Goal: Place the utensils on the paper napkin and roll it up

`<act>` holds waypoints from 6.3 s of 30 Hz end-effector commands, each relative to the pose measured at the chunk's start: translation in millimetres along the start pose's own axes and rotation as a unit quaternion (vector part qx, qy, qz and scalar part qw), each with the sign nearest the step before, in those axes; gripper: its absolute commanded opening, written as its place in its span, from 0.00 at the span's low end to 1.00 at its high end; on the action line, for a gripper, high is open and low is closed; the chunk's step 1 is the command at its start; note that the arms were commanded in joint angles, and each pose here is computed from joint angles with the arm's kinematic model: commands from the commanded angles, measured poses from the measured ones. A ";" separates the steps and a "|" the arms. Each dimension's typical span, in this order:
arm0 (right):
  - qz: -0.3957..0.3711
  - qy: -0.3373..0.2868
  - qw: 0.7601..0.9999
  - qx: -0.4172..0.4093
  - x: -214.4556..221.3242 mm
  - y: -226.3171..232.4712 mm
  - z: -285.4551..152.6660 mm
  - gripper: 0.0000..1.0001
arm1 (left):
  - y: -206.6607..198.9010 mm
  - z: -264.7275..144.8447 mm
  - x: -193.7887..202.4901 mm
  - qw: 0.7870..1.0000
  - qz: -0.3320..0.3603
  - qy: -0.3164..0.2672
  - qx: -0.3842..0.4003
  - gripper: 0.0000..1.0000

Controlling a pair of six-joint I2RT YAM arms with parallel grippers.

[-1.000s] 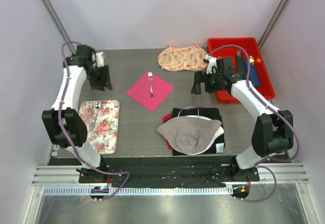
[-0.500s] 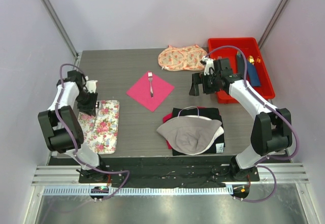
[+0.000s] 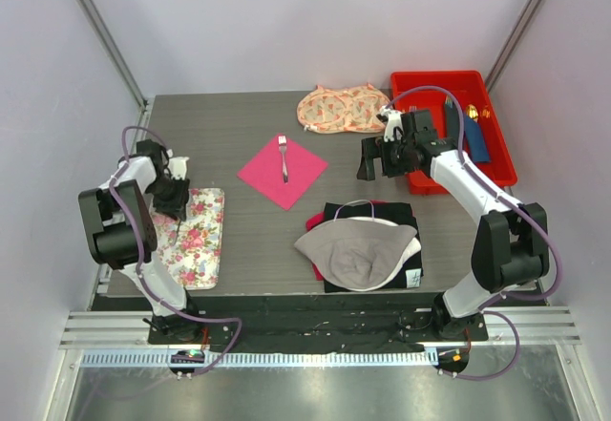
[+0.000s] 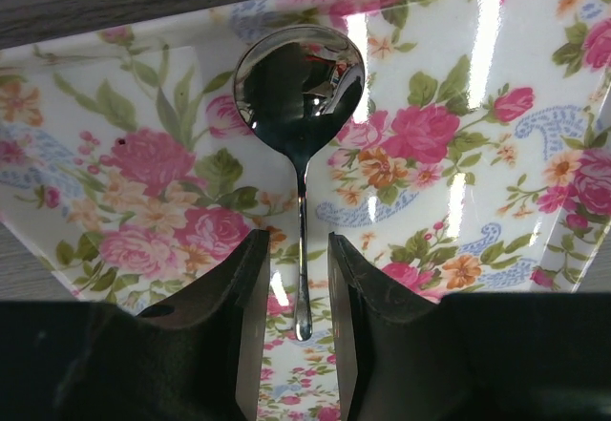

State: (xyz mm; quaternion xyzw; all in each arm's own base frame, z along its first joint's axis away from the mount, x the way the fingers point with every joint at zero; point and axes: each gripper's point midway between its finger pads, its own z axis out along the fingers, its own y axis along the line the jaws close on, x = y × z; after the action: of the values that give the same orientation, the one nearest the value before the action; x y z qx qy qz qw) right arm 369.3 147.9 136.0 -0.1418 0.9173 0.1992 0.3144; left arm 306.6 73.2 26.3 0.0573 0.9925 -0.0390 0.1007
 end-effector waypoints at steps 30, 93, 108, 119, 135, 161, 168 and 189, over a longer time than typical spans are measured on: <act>0.007 -0.003 1.000 0.004 -15.9 -3.0 14.9 1.00 | -151.0 -91.3 -184.7 0.968 -0.144 -0.159 0.133 0.00; 0.013 0.032 0.999 0.019 4.7 -14.9 33.5 1.00 | -249.4 40.2 -237.6 0.978 -0.137 -0.092 0.128 0.18; -0.001 -0.002 1.000 -0.013 -26.8 1.9 18.9 1.00 | -240.5 -156.2 -240.0 0.929 0.084 -0.338 0.127 1.00; 0.008 -0.025 0.996 -0.090 -63.9 36.1 25.2 1.00 | -243.4 -159.1 -171.7 0.879 0.283 -0.355 0.142 1.00; 0.045 0.015 0.991 -0.126 -52.8 57.1 59.9 1.00 | -300.6 -27.6 -82.0 0.713 0.574 -0.323 0.239 0.69; 0.045 0.030 0.991 -0.122 -42.4 53.3 67.6 1.00 | -300.5 26.2 -66.2 0.671 0.682 -0.226 0.184 0.47; 0.041 0.031 0.992 -0.114 -40.8 50.5 67.5 1.00 | -306.0 32.9 -64.4 0.665 0.695 -0.209 0.178 0.45; 0.040 0.029 0.993 -0.108 -41.2 49.2 65.2 1.00 | -313.4 24.1 -51.6 0.663 0.701 -0.194 0.179 0.00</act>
State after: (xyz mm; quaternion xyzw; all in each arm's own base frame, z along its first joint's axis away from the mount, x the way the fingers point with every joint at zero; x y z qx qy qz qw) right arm 413.8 224.1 117.5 -0.1350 0.9100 0.3049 0.2466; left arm 335.4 -238.4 22.1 0.7370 0.6020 -0.1404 0.2733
